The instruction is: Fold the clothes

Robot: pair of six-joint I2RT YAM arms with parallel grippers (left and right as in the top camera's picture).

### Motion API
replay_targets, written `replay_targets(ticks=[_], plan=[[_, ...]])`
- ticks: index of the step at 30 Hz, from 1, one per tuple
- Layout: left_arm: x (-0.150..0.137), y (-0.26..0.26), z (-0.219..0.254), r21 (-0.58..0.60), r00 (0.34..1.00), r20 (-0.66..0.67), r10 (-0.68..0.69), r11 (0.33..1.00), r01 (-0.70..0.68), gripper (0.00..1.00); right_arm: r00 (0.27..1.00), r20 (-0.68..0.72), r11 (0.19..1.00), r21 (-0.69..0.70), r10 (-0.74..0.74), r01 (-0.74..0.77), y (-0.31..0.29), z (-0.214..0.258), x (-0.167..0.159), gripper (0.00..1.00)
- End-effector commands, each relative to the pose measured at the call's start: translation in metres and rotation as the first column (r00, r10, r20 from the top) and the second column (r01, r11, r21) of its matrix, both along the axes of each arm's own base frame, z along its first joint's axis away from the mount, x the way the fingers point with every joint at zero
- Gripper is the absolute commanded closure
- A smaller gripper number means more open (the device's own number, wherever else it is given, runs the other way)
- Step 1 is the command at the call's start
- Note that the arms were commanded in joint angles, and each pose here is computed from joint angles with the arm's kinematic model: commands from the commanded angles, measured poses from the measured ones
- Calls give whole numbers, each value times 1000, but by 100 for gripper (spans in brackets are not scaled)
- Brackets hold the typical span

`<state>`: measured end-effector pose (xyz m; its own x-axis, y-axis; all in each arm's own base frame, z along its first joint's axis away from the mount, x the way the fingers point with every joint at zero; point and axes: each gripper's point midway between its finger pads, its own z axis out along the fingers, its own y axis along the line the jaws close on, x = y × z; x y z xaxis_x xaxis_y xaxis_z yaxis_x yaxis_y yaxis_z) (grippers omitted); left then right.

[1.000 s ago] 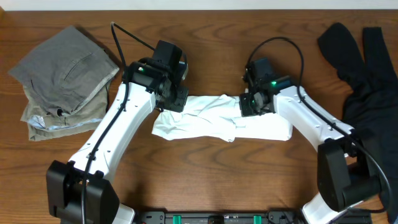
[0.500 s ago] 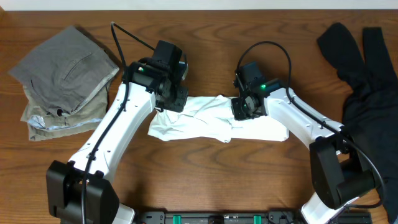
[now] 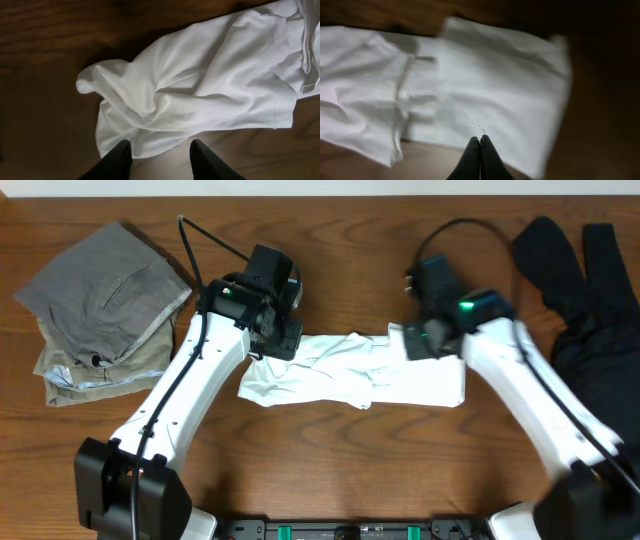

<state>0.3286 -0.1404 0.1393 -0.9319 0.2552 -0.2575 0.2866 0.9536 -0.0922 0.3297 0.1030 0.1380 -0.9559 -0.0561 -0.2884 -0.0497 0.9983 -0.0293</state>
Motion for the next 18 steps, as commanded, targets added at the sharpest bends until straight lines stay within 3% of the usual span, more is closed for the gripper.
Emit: replay_targets(ticks=[1,8,18], plan=[[0,3,4,2,1000,8,17,1000,-17,59,988,-41,988,-55,-148,146,-34,-6,-8,99],[-1,3,4,2,1000,8,17,1000,-17,59,960,-175,976,-28,-219,218,-49,-60,-40,99],[-1,3,4,2,1000,8,17,1000,-17,59,963,-164,976,-11,-216,217,-51,-121,-57,99]])
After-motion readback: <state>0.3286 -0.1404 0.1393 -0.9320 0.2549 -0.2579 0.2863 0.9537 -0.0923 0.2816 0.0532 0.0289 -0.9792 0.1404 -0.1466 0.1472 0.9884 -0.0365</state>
